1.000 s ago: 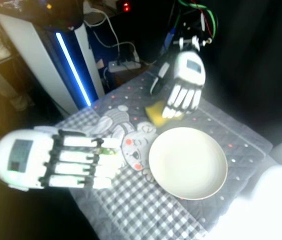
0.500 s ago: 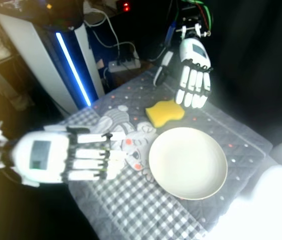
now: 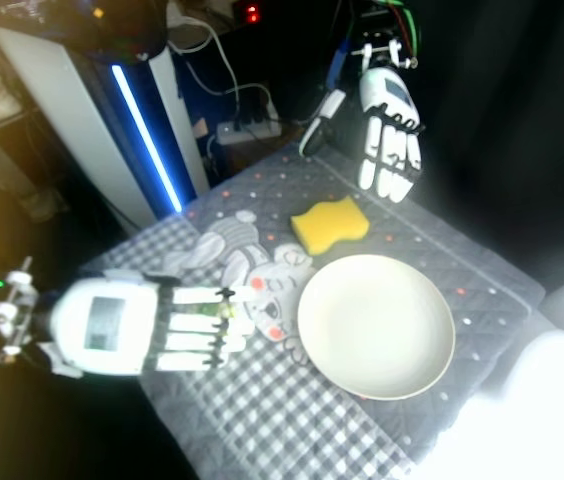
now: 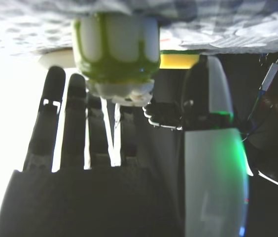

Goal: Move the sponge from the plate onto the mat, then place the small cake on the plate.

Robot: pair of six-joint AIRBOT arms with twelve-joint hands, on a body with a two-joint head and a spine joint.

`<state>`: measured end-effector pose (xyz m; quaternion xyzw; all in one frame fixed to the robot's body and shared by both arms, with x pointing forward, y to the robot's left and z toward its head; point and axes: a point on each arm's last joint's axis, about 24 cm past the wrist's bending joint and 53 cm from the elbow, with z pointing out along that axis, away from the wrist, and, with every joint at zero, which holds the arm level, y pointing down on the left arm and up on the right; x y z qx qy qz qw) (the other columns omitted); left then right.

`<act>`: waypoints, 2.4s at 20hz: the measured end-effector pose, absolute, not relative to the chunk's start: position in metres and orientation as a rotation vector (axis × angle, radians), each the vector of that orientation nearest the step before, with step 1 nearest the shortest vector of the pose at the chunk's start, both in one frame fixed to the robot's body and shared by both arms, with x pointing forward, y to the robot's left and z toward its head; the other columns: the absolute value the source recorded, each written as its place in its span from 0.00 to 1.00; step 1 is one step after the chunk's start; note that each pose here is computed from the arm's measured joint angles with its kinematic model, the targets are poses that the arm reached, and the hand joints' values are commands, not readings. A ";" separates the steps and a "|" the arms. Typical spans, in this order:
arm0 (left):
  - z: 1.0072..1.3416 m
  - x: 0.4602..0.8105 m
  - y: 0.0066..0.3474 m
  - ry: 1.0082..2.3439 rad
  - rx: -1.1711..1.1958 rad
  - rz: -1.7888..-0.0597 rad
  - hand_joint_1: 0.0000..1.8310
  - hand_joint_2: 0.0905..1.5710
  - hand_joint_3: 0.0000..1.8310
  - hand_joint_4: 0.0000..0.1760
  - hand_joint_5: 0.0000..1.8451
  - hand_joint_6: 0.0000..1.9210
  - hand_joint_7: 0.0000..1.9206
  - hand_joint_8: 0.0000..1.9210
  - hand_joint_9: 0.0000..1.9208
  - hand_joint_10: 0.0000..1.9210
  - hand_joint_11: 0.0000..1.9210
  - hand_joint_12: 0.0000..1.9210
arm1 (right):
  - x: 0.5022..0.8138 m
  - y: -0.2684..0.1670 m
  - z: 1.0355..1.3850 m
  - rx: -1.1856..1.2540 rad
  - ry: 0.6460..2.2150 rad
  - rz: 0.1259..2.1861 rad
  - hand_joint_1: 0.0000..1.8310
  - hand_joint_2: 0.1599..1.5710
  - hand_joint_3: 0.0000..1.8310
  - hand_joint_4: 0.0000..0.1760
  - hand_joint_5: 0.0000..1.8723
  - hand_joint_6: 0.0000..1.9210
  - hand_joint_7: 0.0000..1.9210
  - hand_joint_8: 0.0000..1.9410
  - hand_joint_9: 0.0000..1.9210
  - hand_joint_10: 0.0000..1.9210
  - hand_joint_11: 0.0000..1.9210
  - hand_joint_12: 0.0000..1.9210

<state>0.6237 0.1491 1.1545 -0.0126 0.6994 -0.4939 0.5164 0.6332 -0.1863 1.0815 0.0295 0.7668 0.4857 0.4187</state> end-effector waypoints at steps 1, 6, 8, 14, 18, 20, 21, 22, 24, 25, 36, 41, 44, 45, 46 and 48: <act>1.154 0.624 0.149 1.679 -0.030 -1.187 0.49 0.52 0.00 0.09 0.15 0.00 0.11 0.00 0.11 0.00 0.00 0.60 | 0.635 -0.186 1.082 0.084 1.917 1.220 0.64 0.59 0.00 0.00 0.35 0.01 0.44 0.04 0.42 0.33 0.31 0.71; 1.150 0.623 0.150 1.688 -0.039 -1.184 0.50 0.52 0.00 0.13 0.16 0.00 0.11 0.00 0.10 0.01 0.00 0.46 | 0.639 -0.181 1.080 0.114 1.898 1.246 0.68 0.71 0.00 0.00 0.49 0.43 0.47 0.70 0.48 0.65 0.45 0.80; 1.149 0.623 0.149 1.693 -0.037 -1.184 0.49 0.52 0.00 0.20 0.15 0.00 0.11 0.00 0.09 0.00 0.00 0.37 | 0.641 -0.182 1.080 0.120 1.894 1.246 0.68 0.72 0.00 0.00 0.51 0.41 0.43 0.77 0.44 0.76 0.41 0.90; 1.145 0.621 0.149 1.701 -0.040 -1.185 0.49 0.53 0.00 0.29 0.15 0.00 0.11 0.00 0.08 0.00 0.00 0.01 | 0.646 -0.182 1.080 0.129 1.890 1.243 0.67 0.71 0.00 0.00 0.53 0.43 0.42 0.74 0.34 0.66 0.27 0.86; 1.142 0.621 0.151 1.709 -0.053 -1.183 0.51 0.55 0.00 0.22 0.15 0.00 0.10 0.00 0.06 0.00 0.02 0.01 | 0.655 -0.182 1.102 0.090 1.845 1.235 0.67 0.70 0.00 0.00 0.52 0.44 0.47 0.66 0.42 0.54 0.36 0.76; 1.142 0.621 0.151 1.707 -0.058 -1.185 0.51 0.55 0.00 0.18 0.15 0.00 0.10 0.00 0.07 0.00 0.02 0.01 | 0.667 -0.183 1.128 0.081 1.769 1.252 0.75 0.67 0.00 0.00 0.50 0.56 0.54 0.42 0.50 0.58 0.48 0.56; 1.142 0.620 0.150 1.706 -0.057 -1.188 0.50 0.54 0.00 0.20 0.15 0.00 0.11 0.00 0.08 0.00 0.00 0.00 | 0.677 -0.185 1.147 0.079 1.711 1.260 0.75 0.66 0.00 0.00 0.50 0.56 0.55 0.37 0.51 0.57 0.49 0.53; 1.142 0.620 0.150 1.707 -0.056 -1.187 0.49 0.54 0.00 0.22 0.15 0.00 0.11 0.00 0.07 0.00 0.00 0.00 | 0.683 -0.184 1.158 0.078 1.672 1.271 0.76 0.65 0.00 0.00 0.53 0.51 0.57 0.37 0.51 0.57 0.45 0.57; 1.140 0.621 0.147 1.707 -0.068 -1.196 0.49 0.55 0.00 0.14 0.16 0.00 0.11 0.00 0.09 0.01 0.06 0.03 | 0.696 -0.186 1.164 0.095 1.629 1.274 0.75 0.64 0.00 0.00 0.57 0.40 0.60 0.38 0.50 0.57 0.36 0.64; 1.139 0.620 0.145 1.709 -0.065 -1.201 0.49 0.55 0.00 0.17 0.16 0.00 0.11 0.00 0.10 0.01 0.07 0.04 | 0.701 -0.179 1.165 0.084 1.634 1.266 0.76 0.63 0.00 0.00 0.56 0.39 0.61 0.34 0.55 0.54 0.40 0.57; 1.134 0.620 0.144 1.719 -0.072 -1.205 0.51 0.57 0.00 0.01 0.20 0.00 0.14 0.00 0.15 0.01 0.00 0.64 | 0.755 -0.077 1.185 -0.096 1.611 1.211 0.77 0.62 0.00 0.00 0.59 0.36 0.63 0.29 0.57 0.50 0.44 0.56; 1.137 0.622 0.139 1.701 -0.057 -1.219 0.53 0.57 0.00 0.00 0.21 0.00 0.16 0.00 0.16 0.01 0.00 0.69 | 0.764 -0.030 1.160 -0.090 1.679 1.210 0.75 0.65 0.00 0.00 0.58 0.46 0.60 0.38 0.42 0.61 0.15 0.73; 1.136 0.624 0.136 1.699 -0.062 -1.224 0.53 0.57 0.00 0.00 0.21 0.00 0.16 0.00 0.16 0.01 0.00 0.70 | 0.778 -0.034 1.157 -0.047 1.692 1.172 0.75 0.65 0.00 0.00 0.55 0.48 0.59 0.41 0.44 0.60 0.19 0.72; 1.136 0.622 0.132 1.698 -0.055 -1.238 0.53 0.56 0.00 0.00 0.23 0.01 0.17 0.01 0.17 0.01 0.00 0.70 | 0.781 -0.033 1.156 -0.036 1.698 1.166 0.75 0.65 0.00 0.00 0.55 0.47 0.58 0.40 0.47 0.59 0.29 0.70; 1.136 0.620 0.129 1.700 -0.041 -1.244 0.53 0.56 0.00 0.00 0.23 0.01 0.17 0.00 0.17 0.01 0.00 0.69 | 0.780 -0.031 1.155 -0.039 1.700 1.167 0.76 0.65 0.00 0.00 0.55 0.47 0.58 0.38 0.49 0.57 0.35 0.66; 1.136 0.621 0.129 1.699 -0.043 -1.245 0.54 0.56 0.00 0.00 0.24 0.01 0.18 0.01 0.18 0.01 0.00 0.69 | 0.778 -0.027 1.150 -0.057 1.717 1.154 0.76 0.65 0.00 0.00 0.53 0.45 0.56 0.42 0.51 0.58 0.38 0.65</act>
